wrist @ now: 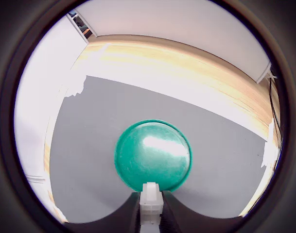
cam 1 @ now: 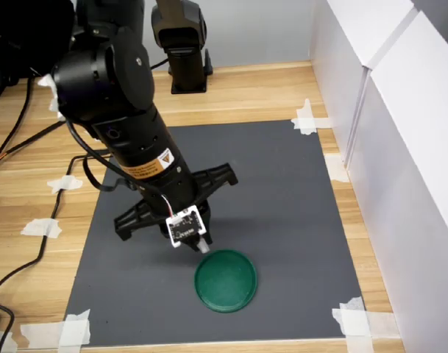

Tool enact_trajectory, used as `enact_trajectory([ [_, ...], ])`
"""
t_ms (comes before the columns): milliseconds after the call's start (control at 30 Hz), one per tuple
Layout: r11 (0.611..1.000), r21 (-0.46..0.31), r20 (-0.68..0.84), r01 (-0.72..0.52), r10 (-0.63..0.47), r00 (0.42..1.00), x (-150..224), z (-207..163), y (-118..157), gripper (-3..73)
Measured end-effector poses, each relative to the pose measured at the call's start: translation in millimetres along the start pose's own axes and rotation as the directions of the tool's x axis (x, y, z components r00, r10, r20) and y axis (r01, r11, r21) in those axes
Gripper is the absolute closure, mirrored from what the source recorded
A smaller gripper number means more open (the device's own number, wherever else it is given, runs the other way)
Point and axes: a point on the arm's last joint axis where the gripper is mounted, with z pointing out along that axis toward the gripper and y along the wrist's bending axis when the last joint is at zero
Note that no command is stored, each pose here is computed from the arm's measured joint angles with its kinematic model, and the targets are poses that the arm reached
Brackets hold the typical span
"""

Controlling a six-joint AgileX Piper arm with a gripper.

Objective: Grasp a white terminal and put it on the green lid.

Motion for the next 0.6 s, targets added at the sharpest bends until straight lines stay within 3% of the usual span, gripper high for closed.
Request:
enact_trajectory([
  [300, 1.0, 0.009, 0.034, 0.007, -0.007, 0.999, -5, 15, -1, 54.6],
  [400, 1.0, 0.01, 0.04, 0.013, -0.014, 0.999, -6, 17, -1, 45.9],
  [600, 1.0, 0.008, 0.035, 0.014, -0.015, 0.999, -5, 18, -1, 21.0],
])
